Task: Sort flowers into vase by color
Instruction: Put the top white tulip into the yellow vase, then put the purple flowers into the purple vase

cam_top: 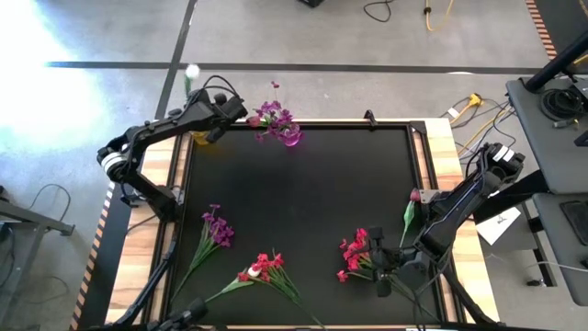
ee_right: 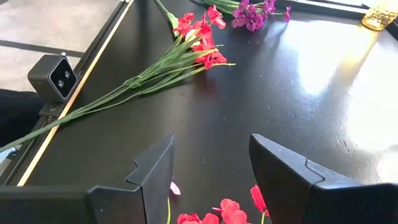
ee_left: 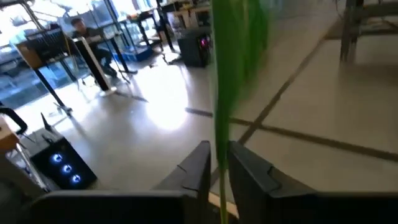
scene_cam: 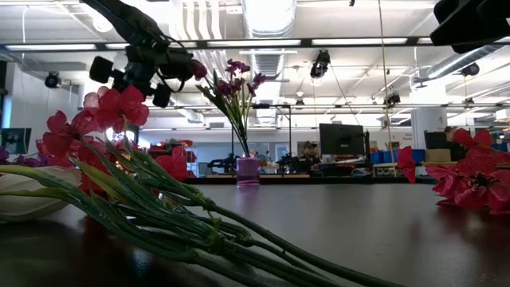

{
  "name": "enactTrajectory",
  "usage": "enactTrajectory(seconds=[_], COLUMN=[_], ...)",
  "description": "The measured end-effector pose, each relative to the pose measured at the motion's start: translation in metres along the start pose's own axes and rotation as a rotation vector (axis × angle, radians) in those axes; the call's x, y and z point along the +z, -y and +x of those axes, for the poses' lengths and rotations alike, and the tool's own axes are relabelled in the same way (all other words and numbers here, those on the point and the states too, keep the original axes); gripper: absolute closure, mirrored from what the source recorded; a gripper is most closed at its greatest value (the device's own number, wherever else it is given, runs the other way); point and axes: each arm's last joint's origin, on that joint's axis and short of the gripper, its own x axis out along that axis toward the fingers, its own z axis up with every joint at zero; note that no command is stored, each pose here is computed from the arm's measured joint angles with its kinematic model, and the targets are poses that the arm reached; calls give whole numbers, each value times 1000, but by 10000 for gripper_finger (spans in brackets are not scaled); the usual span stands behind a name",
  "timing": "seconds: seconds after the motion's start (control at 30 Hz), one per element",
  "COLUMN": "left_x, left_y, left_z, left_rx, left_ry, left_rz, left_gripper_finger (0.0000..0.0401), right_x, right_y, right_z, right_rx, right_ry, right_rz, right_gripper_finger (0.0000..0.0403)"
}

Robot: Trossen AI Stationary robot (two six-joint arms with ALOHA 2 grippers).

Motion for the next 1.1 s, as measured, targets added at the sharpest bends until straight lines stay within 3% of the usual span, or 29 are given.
enactTrajectory(seconds=[0.2, 0.33, 0.5, 0.67, 0.77, 0.97, 1.1], left_x=[2, 7, 17, 24, 22, 0, -27], left_y=[-7, -14, -35, -67, -88, -129, -165], left_z=[-2, -5, -18, -53, -83, -160, -207], left_rx=[-40, -95, -218, -380, -557, -1094, -1322], left_ry=[-87, -171, -271, -256, -269, -413, -496], left_rz=[-9, 45, 146, 289, 372, 547, 685], left_gripper_finger=[294, 261, 240, 237, 239, 239, 239], right_x=[-1, -3, -3, -3, -3, -1, 0], right_y=[-1, -1, -1, -1, 0, -1, -1], right_z=[0, 0, 0, 0, 0, 0, 0], right_rx=[34, 41, 40, 39, 39, 44, 47], right_ry=[-20, -41, -43, -42, -41, -26, -21], right_rz=[76, 104, 122, 125, 138, 151, 155], right_gripper_finger=[202, 202, 202, 202, 202, 202, 202])
